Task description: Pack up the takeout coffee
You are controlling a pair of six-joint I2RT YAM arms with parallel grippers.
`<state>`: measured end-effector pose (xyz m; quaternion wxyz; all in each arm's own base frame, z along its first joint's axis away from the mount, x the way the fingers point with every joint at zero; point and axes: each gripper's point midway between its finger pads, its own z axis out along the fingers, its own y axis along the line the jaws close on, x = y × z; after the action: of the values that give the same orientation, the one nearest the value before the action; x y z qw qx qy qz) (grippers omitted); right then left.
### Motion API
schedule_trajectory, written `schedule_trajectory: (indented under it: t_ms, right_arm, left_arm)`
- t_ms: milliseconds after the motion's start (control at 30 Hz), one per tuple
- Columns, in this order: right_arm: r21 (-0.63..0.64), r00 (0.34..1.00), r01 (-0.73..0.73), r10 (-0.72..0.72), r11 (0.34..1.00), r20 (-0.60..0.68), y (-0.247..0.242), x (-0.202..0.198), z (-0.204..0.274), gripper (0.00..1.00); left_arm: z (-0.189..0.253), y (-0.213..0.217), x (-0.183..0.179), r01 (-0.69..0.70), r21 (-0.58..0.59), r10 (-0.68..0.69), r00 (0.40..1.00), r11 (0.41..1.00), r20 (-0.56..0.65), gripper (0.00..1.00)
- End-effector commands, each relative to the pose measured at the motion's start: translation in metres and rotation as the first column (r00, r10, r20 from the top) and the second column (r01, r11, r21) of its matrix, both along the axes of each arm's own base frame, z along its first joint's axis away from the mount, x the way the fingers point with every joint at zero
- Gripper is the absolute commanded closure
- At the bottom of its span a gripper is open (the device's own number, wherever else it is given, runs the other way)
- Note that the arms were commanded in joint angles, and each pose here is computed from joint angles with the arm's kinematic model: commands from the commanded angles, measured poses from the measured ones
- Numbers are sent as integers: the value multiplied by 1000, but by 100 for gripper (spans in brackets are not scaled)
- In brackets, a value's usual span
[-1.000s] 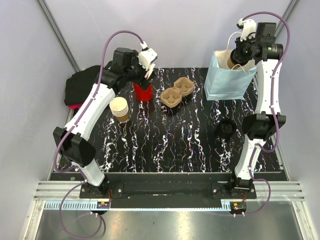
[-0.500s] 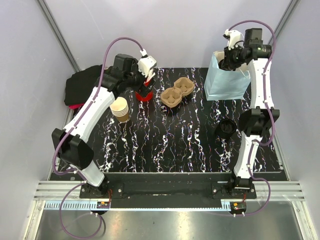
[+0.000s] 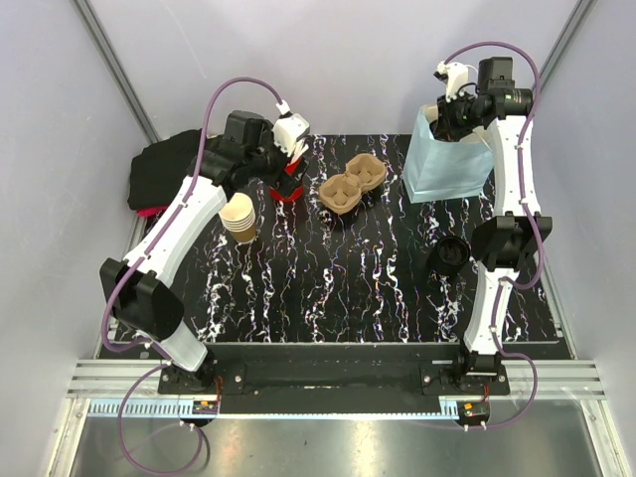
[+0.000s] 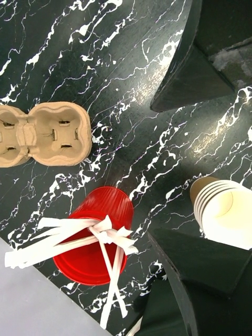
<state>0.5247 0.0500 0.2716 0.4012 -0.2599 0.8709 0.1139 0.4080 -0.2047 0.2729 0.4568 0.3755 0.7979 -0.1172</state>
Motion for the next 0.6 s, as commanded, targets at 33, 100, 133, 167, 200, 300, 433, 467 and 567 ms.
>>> schedule_trajectory:
  t_ms: [33,100,133,167,200,300,433,467,567]
  right_arm:
    - [12,998,-52,52,999,37,10,-10,20,100]
    - [7,998,-59,58,998,35,10,-12,20,100]
    - [5,998,-61,61,998,30,11,-13,19,100]
    - [2,998,-60,60,998,28,10,-13,18,100]
    - [-3,998,-65,65,998,22,10,-12,15,100]
    - [-8,995,-98,98,995,9,23,-14,10,100]
    - [-9,992,-127,127,992,-20,26,-19,2,100]
    - [-8,989,-144,144,990,-25,28,-20,1,100]
    - [-5,982,-183,183,983,-40,33,-27,-1,100]
  left_arm:
    - [29,-5,-2,17,-72,-12,998,997,68,1]
    - [31,-4,-3,14,-77,-9,998,997,68,1]
    - [32,-5,-3,17,-79,-12,997,997,70,1]
    - [31,-6,-3,18,-80,-12,998,997,68,1]
    - [31,-6,-3,18,-80,-12,998,997,68,1]
    - [30,-6,-3,20,-81,-15,998,996,66,1]
    - [31,-6,-5,21,-85,-16,998,996,63,1]
    - [31,-6,-4,21,-84,-15,998,996,66,1]
    - [30,-6,-5,23,-86,-18,998,996,61,1]
